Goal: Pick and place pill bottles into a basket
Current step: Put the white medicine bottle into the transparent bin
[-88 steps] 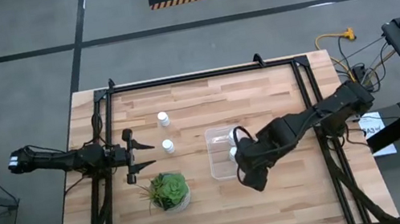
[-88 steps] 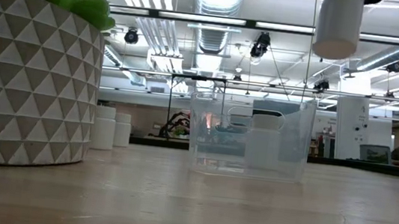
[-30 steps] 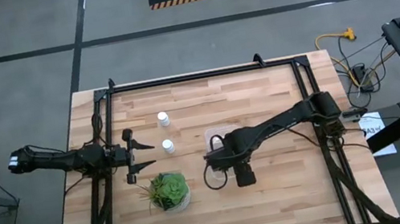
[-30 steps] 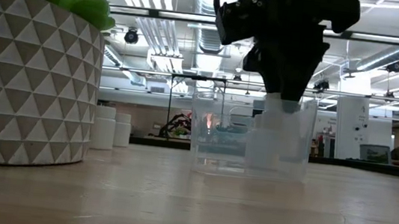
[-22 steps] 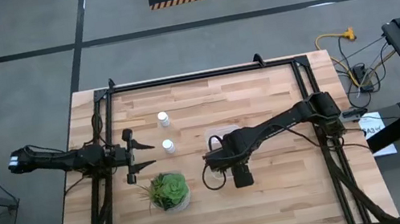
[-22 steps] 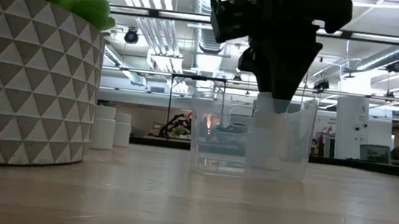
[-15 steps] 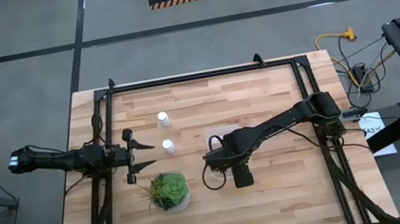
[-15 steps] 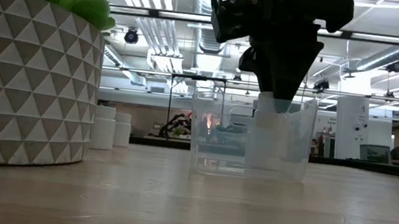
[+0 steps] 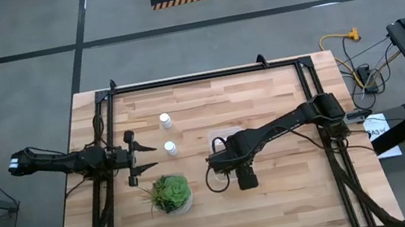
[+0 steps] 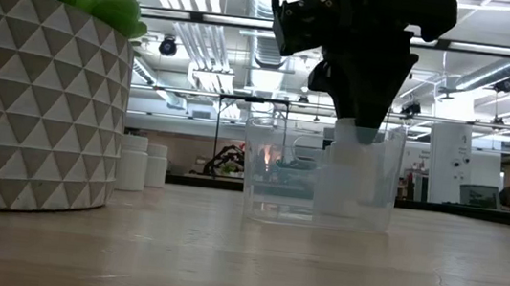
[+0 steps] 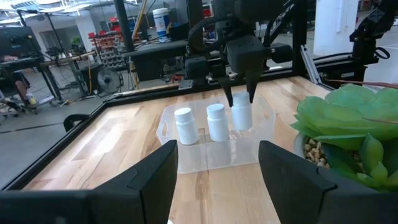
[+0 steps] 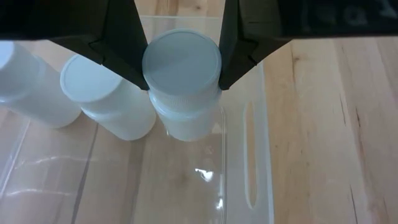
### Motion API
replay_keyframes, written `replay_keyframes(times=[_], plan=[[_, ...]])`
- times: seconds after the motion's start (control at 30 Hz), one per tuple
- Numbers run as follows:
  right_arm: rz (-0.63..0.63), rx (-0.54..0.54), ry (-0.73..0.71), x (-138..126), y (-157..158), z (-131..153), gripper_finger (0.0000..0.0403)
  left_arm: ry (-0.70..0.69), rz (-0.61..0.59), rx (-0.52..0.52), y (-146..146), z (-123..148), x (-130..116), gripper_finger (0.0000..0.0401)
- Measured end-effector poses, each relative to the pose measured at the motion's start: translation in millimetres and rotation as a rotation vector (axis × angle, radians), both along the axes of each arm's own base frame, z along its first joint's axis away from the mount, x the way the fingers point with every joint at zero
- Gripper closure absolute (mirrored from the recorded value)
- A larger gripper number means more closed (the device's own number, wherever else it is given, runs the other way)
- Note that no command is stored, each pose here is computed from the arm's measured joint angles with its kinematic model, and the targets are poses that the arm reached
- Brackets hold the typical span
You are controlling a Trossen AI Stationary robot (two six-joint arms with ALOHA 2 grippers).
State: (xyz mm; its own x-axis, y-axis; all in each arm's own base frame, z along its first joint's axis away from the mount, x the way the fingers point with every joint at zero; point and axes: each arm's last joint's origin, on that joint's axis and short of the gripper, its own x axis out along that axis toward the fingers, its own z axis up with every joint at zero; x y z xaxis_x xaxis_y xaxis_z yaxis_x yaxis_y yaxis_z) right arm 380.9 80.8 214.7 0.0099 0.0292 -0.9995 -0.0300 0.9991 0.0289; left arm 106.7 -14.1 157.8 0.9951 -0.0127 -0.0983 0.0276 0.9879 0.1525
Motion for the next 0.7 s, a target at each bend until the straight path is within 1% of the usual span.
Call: replay_keyframes(times=[0.1, 0.33, 0.7], plan=[[-0.003, 0.004, 0.006, -0.5, 0.1, 0.0, 0.0253, 0.0, 0.0, 0.0, 0.0, 0.0, 0.0, 0.0194], [-0.001, 0.004, 0.023, -2.5, 1.5, 0.1, 0.023, 0.0, 0.0, 0.0, 0.0, 0.0, 0.0, 0.0194], [-0.001, 0.004, 0.026, -2.9, 1.5, 0.1, 0.0219, 0.0, 0.0, 0.0, 0.0, 0.0, 0.0, 0.0194]])
